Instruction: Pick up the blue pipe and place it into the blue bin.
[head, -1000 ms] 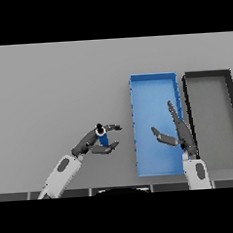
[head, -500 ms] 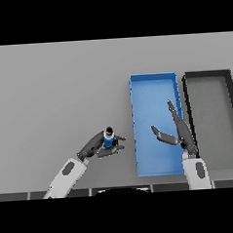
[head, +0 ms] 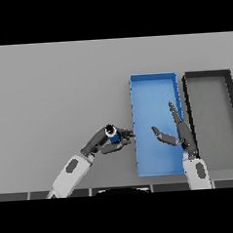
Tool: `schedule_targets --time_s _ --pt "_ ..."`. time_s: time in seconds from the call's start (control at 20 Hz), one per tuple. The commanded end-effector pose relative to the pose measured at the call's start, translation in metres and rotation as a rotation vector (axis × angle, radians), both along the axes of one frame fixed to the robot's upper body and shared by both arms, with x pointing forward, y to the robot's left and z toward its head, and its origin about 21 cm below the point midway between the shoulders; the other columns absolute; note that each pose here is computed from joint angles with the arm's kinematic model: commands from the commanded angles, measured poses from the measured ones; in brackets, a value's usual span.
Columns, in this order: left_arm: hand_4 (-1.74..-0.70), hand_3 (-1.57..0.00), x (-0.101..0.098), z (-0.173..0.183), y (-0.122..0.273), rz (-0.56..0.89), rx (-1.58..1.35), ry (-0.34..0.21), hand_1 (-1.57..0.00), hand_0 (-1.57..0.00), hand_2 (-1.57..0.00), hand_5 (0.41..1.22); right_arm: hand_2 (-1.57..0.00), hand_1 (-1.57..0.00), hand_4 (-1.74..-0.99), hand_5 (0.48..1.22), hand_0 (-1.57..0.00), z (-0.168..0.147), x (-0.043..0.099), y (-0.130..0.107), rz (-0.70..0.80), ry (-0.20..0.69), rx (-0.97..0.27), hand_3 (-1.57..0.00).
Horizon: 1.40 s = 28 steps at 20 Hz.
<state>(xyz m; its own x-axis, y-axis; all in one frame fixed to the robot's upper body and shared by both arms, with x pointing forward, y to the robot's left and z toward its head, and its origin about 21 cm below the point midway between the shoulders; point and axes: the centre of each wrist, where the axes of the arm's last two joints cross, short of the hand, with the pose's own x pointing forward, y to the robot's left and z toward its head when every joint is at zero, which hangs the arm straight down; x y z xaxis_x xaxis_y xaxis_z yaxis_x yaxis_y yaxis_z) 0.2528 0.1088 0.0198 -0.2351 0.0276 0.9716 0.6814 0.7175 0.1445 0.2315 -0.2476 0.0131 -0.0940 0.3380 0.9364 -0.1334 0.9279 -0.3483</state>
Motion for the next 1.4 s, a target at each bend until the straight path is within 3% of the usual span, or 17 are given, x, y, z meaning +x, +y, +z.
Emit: schedule_targets --time_s 0.0,0.3,0.55,0.65,0.75,0.85,0.95,1.05,1.15,1.35 --pt "-1.47 -1.56 -0.001 0.006 -0.004 -0.006 0.002 -0.012 -1.56 -1.55 -1.56 1.216 0.00 0.00 -1.135 0.559 0.00 0.002 0.001 0.001 0.004 -0.014 -0.004 0.00" --pt "-1.47 -1.57 0.004 0.022 -0.007 -0.052 0.030 -0.022 -1.57 -1.57 -1.57 1.220 0.00 0.00 -1.124 0.574 0.00 0.003 0.001 -0.007 0.001 -0.016 -0.014 0.00" --pt "-1.47 -1.57 0.007 0.024 -0.011 -0.057 0.036 -0.014 -1.57 -1.57 -1.57 1.220 0.00 0.00 -1.123 0.578 0.00 0.016 0.023 -0.009 0.077 -0.021 -0.050 0.00" --pt "-1.47 -1.57 0.003 0.022 -0.011 -0.065 0.036 -0.011 -1.57 -1.57 -1.57 1.220 0.00 0.00 -1.157 0.578 0.00 0.020 0.030 -0.009 0.107 -0.021 -0.066 0.00" --pt "-1.47 -1.57 0.004 0.022 -0.009 -0.062 0.036 -0.014 -1.57 -1.57 -1.57 1.220 0.00 0.00 -1.191 0.577 0.00 0.019 0.032 -0.007 0.129 -0.029 -0.062 0.00" --pt "-1.47 -1.57 0.004 0.021 -0.010 -0.066 0.034 -0.019 -1.57 -1.57 -1.57 1.221 -0.02 -0.02 -1.178 0.569 0.00 0.024 0.035 -0.009 0.160 -0.060 -0.007 0.00" --pt "-1.47 -1.57 0.002 0.020 -0.008 -0.067 0.047 -0.017 -1.57 -1.57 -1.57 1.221 -0.03 -0.02 -1.172 0.579 0.00 0.040 0.041 -0.010 0.237 -0.133 0.104 0.00" --pt "-1.47 -1.57 0.002 0.023 -0.007 -0.067 0.042 -0.025 -1.57 -1.57 -1.57 1.221 -0.02 -0.01 -1.169 0.597 0.00 0.060 0.042 -0.013 0.330 -0.181 0.130 0.00" --pt "-1.47 -1.57 0.004 0.024 -0.007 -0.062 0.062 -0.022 -1.57 -1.57 -1.57 1.221 -0.01 -0.01 -1.165 0.589 0.00 0.086 0.045 -0.012 0.427 -0.183 0.088 0.00" --pt "-1.47 -1.57 0.001 0.028 -0.008 -0.067 0.054 -0.030 -1.57 -1.57 -1.57 1.221 0.00 0.00 -1.194 0.543 0.00 0.126 0.038 -0.001 0.614 -0.166 0.011 0.00"
